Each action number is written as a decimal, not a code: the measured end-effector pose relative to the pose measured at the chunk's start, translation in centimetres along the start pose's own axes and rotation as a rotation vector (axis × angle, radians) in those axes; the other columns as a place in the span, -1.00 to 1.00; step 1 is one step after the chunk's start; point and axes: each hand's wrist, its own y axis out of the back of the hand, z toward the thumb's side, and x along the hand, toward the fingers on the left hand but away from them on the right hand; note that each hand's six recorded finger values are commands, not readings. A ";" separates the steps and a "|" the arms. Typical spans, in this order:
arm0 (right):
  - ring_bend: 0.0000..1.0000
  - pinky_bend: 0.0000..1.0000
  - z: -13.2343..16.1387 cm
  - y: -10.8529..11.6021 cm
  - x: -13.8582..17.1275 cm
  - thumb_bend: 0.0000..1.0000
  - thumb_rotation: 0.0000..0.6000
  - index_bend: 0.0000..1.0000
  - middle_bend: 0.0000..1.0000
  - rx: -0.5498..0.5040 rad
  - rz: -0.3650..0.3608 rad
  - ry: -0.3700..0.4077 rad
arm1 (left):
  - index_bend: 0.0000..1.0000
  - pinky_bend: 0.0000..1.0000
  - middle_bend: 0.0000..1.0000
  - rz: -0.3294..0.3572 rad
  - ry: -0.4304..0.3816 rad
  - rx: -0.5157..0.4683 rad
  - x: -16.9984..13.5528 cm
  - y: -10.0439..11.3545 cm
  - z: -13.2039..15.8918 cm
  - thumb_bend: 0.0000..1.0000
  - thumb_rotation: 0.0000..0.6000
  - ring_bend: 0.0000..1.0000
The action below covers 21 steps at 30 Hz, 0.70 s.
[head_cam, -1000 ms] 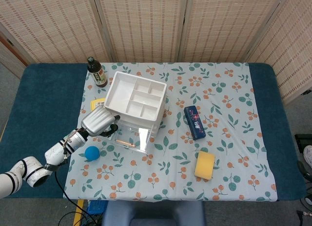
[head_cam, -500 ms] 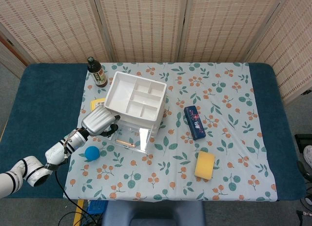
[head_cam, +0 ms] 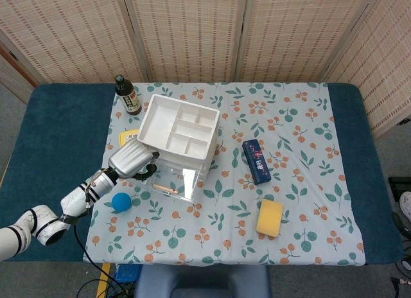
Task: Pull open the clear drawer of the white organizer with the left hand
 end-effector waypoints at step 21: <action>-1.00 -0.98 0.6 0.3 -0.4 -0.38 1.00 -1.00 -0.92 -0.002 -0.007 0.025 | 0.11 1.00 0.93 0.082 0.072 -0.063 -4.4 3.0 -2.0 -0.45 1.00 1.00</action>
